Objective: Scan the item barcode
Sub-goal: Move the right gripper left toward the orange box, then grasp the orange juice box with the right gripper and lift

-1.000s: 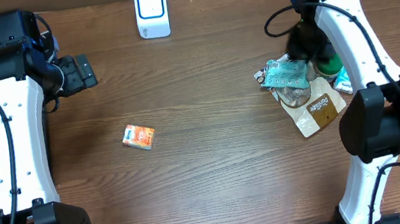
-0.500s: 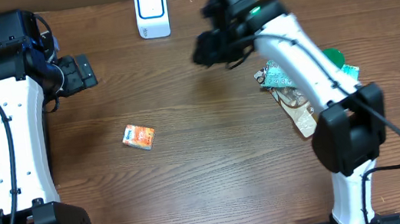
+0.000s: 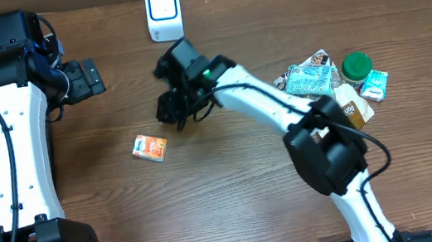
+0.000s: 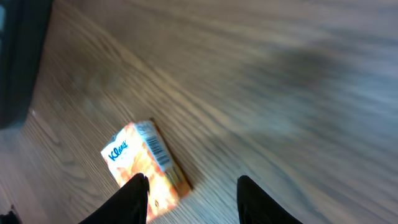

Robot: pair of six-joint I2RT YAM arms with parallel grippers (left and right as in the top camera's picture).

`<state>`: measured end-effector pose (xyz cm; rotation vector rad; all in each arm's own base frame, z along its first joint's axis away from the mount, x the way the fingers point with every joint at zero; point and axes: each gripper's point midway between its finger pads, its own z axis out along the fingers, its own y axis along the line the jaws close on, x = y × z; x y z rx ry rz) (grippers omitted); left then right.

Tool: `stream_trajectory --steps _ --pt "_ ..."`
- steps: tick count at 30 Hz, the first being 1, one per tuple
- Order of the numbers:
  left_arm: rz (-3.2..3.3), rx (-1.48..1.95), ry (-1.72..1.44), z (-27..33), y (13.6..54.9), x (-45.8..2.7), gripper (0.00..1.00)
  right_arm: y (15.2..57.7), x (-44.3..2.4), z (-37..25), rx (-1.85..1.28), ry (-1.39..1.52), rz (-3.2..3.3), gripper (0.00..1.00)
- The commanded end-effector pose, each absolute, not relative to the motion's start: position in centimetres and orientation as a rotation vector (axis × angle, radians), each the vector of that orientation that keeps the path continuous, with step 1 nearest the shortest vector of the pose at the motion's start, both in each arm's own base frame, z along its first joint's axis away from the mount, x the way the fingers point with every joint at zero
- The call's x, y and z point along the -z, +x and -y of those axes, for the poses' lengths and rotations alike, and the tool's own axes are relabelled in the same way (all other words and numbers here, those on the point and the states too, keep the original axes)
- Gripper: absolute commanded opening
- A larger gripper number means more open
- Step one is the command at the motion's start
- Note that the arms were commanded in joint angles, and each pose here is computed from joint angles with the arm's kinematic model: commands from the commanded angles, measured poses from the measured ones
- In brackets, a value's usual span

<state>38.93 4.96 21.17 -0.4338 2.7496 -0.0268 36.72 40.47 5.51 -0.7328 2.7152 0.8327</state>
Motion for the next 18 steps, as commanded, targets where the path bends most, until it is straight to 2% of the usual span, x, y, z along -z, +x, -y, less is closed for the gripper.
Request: stream_trajectory --steps 1,10,18 --pt "-2.747 0.014 -0.437 -5.1 39.1 -21.2 1.00 35.2 -3.8 -41.7 -0.838 -0.784 -2.732 0.43" --pt "-2.747 0.014 -0.437 -5.1 39.1 -21.2 0.99 32.7 -2.0 -42.4 -0.827 -0.847 -2.767 0.44" --pt "-2.747 0.014 -0.437 -5.1 39.1 -21.2 0.99 32.3 -0.7 -42.2 -0.808 -0.855 -2.761 0.44"
